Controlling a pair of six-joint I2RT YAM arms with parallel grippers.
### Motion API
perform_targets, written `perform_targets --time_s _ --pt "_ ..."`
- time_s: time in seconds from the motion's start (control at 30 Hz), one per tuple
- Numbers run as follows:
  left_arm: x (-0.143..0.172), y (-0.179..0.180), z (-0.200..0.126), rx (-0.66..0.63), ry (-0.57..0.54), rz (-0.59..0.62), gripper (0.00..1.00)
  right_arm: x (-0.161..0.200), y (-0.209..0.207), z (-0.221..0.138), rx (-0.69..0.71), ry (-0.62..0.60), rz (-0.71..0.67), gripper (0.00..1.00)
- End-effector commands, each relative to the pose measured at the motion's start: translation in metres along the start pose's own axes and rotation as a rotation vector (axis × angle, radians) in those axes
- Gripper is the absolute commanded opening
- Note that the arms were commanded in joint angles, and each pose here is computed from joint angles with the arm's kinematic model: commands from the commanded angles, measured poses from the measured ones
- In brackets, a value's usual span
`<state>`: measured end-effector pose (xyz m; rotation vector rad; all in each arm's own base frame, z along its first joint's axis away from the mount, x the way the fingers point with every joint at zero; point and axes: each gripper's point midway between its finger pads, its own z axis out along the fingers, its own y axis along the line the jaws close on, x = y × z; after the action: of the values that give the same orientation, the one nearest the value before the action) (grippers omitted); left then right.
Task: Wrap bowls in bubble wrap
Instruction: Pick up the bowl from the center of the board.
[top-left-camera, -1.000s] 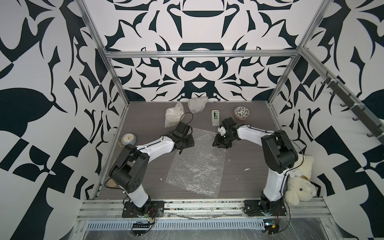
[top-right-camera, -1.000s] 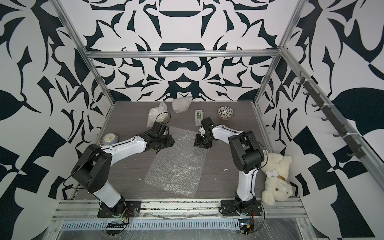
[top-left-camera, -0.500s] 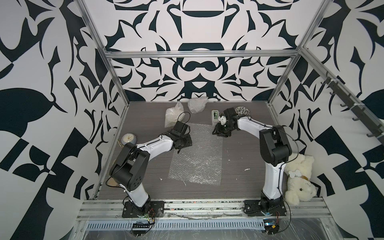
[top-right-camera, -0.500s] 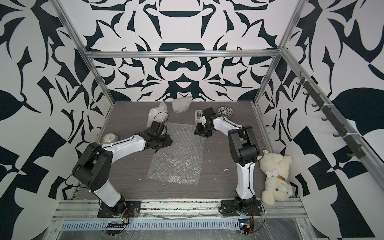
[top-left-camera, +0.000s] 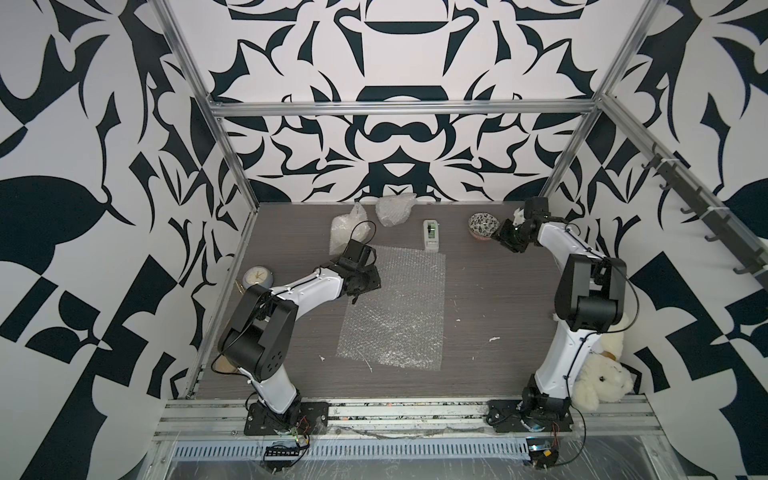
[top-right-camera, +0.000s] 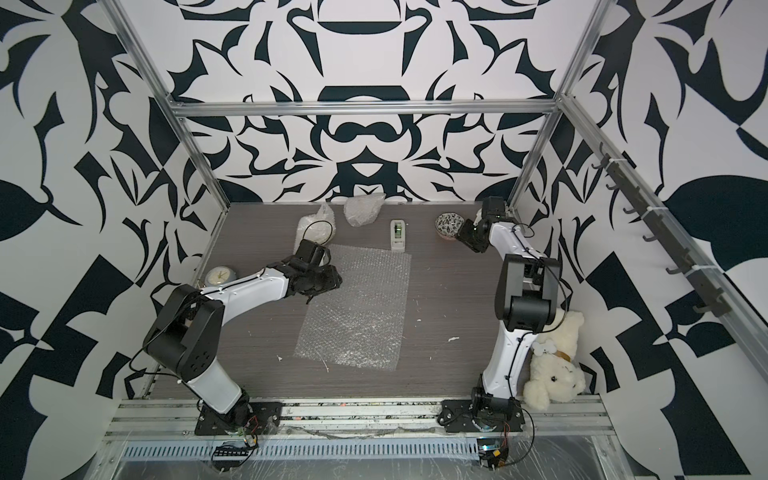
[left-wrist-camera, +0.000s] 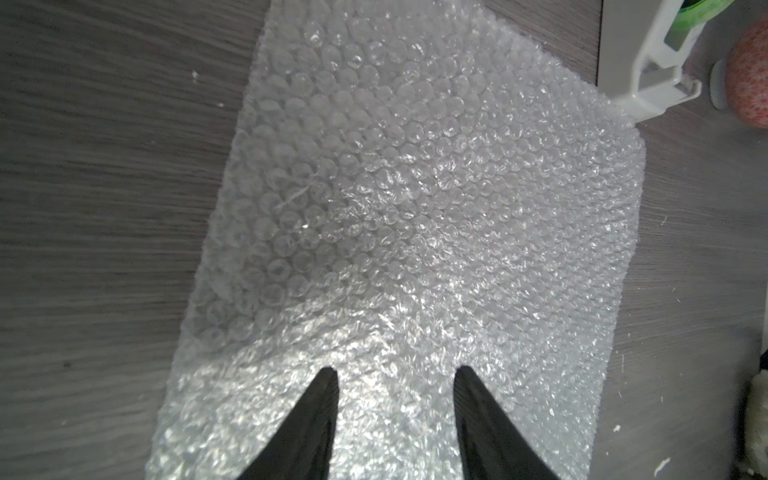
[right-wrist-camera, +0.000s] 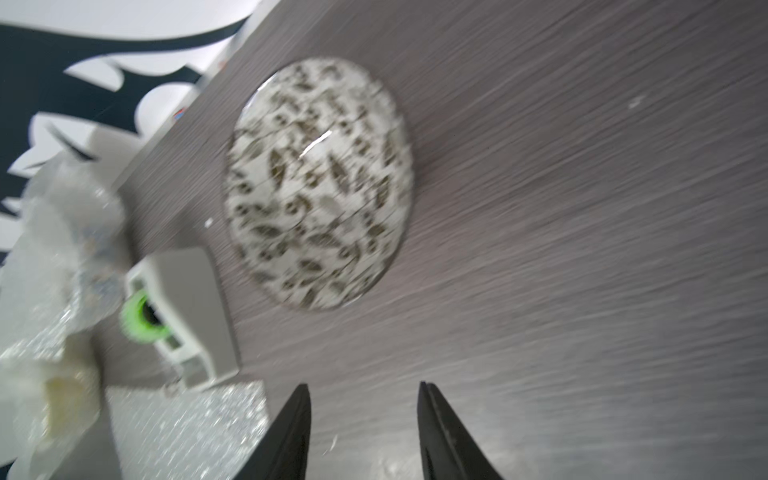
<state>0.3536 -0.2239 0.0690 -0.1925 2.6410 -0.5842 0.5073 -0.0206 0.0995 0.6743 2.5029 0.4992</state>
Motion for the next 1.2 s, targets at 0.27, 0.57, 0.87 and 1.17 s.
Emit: perform_targets --time_s 0.27,0.57,0.87,1.17 --pt "0.001 0.01 -0.003 -0.014 0.013 -0.01 0.5 -0.055 -0.008 0.011 0.001 -0.059 0.033 0.46" --pt "0.002 0.012 -0.003 -0.016 0.014 -0.017 0.5 -0.057 -0.006 0.043 -0.047 -0.002 0.076 0.42" --pt "0.008 0.025 -0.005 -0.042 0.02 -0.029 0.5 -0.061 0.002 0.048 -0.088 0.008 0.073 0.1" --pt "0.016 0.045 -0.011 -0.082 0.018 -0.048 0.5 -0.051 0.048 -0.006 -0.18 -0.001 -0.001 0.0"
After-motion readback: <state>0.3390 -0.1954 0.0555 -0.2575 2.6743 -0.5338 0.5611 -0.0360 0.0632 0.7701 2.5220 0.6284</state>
